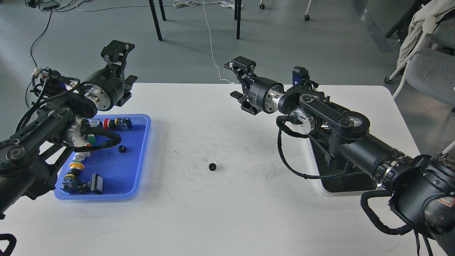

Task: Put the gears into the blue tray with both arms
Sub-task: 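Withdraw the right arm back over the metal tray, then reach the left gripper to the black part and grasp it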

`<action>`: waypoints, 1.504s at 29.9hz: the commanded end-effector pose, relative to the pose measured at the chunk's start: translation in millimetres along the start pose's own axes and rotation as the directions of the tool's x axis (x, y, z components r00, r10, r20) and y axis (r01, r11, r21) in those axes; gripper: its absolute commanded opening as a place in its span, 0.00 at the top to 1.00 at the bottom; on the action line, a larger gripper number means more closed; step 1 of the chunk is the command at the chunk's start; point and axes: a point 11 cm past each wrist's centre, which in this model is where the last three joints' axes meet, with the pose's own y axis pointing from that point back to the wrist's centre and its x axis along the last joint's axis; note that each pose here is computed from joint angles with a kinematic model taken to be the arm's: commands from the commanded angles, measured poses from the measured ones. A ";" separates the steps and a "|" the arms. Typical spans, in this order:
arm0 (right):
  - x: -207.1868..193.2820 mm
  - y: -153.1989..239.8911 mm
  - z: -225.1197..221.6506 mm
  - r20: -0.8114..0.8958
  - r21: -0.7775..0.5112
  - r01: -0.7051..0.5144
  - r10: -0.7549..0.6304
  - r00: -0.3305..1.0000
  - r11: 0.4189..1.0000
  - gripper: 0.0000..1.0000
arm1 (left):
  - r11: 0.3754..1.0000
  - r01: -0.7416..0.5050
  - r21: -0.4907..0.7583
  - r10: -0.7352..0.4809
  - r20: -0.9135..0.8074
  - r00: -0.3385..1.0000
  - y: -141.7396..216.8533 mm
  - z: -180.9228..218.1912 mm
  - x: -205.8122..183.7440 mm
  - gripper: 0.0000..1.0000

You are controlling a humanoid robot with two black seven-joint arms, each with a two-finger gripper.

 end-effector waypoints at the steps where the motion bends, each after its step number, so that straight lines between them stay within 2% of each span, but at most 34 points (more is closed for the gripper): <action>1: 64.9 40.5 -3.1 0.237 0.131 -0.110 0.077 0.969 0.985 0.06 | 0.997 0.065 0.040 -0.069 0.102 0.992 13.7 -5.2 1.8 0.02; 4: 107.6 83.5 3.4 0.471 0.242 -0.161 0.029 0.882 0.957 0.06 | 0.986 0.162 0.048 -0.168 0.189 0.967 32.3 1.5 -13.3 0.02; 8: 154.0 139.9 20.5 0.638 0.331 -0.256 -0.016 0.770 0.908 0.06 | 0.957 0.276 0.095 -0.291 0.311 0.905 59.1 -4.2 -42.4 0.02; 13: 195.9 205.5 72.8 0.815 0.289 -0.463 0.038 0.578 0.838 0.06 | 0.931 0.350 0.103 -0.353 0.489 0.797 66.5 -11.7 -71.9 0.02; 17: 203.8 232.6 102.7 0.859 0.251 -0.536 0.069 0.507 0.806 0.06 | 0.903 0.417 0.102 -0.376 0.658 0.652 59.4 -32.5 -116.4 0.02; 24: 196.5 226.2 107.0 0.861 0.244 -0.521 0.063 0.504 0.818 0.05 | 0.846 0.500 0.183 -0.347 0.902 0.257 60.1 -95.3 -179.4 0.02; 32: 188.1 215.8 108.1 0.863 0.245 -0.500 0.048 0.504 0.831 0.05 | 0.865 0.459 0.202 -0.199 0.979 -0.056 44.5 -124.7 -177.3 0.02; 35: 184.3 212.2 110.2 0.859 0.236 -0.486 0.052 0.509 0.842 0.05 | 0.852 0.472 0.226 -0.201 0.974 -0.105 44.7 -137.7 -181.4 0.03; 45: 174.7 204.7 99.3 0.847 0.267 -0.448 0.014 0.532 0.853 0.04 | 0.837 0.479 0.265 -0.261 0.962 -0.076 52.7 -163.8 -195.7 0.04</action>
